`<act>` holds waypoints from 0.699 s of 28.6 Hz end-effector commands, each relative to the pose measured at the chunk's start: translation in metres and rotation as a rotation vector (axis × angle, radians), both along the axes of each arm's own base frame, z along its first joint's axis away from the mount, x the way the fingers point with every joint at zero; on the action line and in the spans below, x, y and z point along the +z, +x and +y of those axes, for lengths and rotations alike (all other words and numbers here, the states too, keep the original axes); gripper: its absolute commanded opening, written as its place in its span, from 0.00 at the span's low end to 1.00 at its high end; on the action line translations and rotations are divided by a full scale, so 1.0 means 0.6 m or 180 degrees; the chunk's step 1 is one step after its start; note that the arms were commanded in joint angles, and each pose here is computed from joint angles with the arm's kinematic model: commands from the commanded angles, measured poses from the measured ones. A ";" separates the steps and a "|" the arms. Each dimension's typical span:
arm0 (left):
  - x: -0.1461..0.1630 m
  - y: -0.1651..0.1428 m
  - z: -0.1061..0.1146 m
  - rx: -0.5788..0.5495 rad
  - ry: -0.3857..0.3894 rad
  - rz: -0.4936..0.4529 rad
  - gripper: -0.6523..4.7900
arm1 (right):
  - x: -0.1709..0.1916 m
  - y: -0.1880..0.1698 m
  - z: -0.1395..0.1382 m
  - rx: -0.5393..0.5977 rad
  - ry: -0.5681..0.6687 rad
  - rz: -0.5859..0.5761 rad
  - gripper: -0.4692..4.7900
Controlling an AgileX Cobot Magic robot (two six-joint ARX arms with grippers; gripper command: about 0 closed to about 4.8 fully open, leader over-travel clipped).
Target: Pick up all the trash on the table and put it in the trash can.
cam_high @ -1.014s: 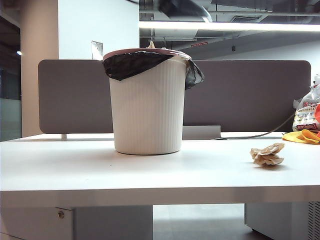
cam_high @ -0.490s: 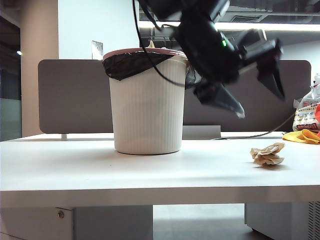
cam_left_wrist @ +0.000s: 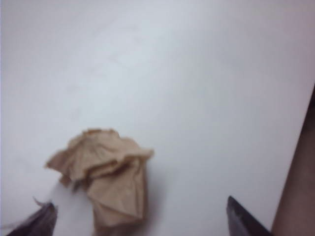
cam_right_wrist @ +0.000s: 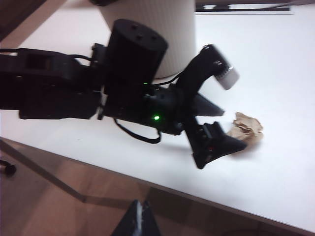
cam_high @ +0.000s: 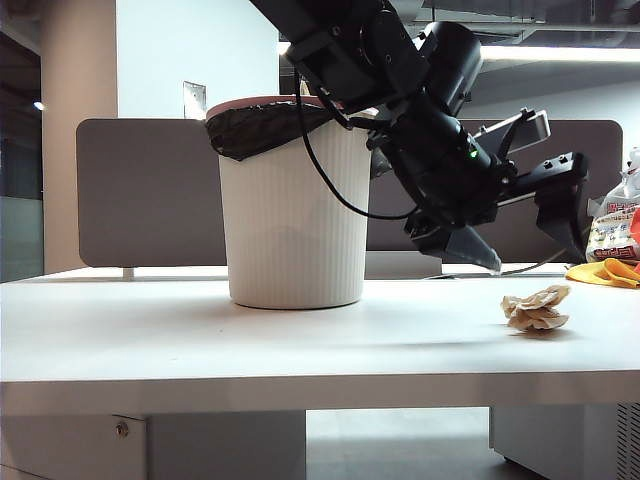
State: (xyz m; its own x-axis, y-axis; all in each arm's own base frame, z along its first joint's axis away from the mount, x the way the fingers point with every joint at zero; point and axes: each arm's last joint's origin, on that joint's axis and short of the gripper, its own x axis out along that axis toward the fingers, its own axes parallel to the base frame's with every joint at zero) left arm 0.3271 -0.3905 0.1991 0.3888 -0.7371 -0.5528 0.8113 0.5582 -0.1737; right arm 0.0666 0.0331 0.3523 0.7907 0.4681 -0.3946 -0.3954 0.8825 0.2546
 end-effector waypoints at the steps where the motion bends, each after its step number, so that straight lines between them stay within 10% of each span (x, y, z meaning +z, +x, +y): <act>1: -0.002 0.006 -0.003 0.0095 -0.0037 -0.0108 1.00 | 0.006 -0.002 0.000 0.0015 0.0046 -0.0062 0.08; 17: -0.046 0.014 -0.015 0.0215 -0.0147 0.0120 1.00 | 0.010 0.000 0.000 0.0017 0.0084 -0.0145 0.08; 20: -0.058 0.013 -0.017 0.0210 -0.0113 0.0158 0.87 | 0.010 0.000 0.000 0.0017 0.0082 -0.0143 0.08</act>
